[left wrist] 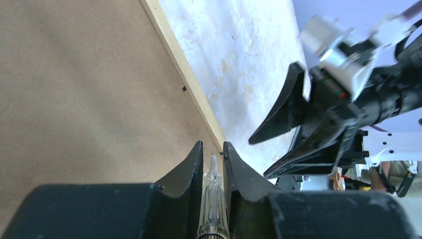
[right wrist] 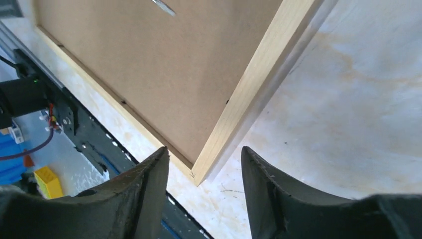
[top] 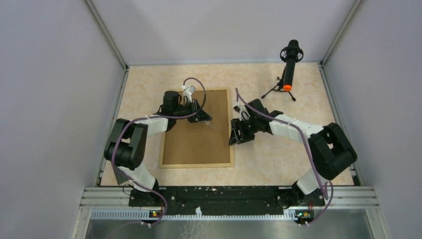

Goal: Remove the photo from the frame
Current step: Adjust the photo frame at the center of the board, then adjust the screwdriver, then release the photo frame item from the photo frame.

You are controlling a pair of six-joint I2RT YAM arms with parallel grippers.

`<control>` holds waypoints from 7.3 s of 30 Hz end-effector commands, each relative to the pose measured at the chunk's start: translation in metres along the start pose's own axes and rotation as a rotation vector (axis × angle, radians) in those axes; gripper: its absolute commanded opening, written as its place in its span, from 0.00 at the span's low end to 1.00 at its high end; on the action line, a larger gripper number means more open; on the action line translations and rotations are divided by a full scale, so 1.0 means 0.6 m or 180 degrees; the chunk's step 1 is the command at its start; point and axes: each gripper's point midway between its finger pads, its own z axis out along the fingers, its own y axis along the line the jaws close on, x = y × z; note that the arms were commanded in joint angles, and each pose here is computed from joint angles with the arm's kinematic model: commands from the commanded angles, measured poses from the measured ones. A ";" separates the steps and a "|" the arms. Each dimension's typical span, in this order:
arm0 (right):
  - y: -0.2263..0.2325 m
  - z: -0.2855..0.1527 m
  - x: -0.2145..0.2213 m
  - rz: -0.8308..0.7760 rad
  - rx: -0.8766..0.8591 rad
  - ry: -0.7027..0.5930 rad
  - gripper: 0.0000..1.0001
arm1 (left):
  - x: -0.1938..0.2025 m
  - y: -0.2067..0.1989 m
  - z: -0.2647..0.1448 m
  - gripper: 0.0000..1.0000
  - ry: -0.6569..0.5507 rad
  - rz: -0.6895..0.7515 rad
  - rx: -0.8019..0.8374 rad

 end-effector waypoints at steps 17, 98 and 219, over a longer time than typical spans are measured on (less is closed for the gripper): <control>0.053 -0.097 -0.253 -0.2411 -0.0084 -0.1298 0.97 | -0.083 -0.103 -0.009 0.00 -0.0160 -0.0095 0.0590; 0.163 -0.027 -0.208 -0.3604 -0.1192 -0.0893 0.00 | -0.003 -0.096 -0.018 0.41 0.0644 -0.0584 0.1086; -0.074 0.066 -0.186 -0.3097 -0.0232 -0.0107 0.42 | 0.048 0.087 0.099 0.00 0.0579 -0.0930 -0.0054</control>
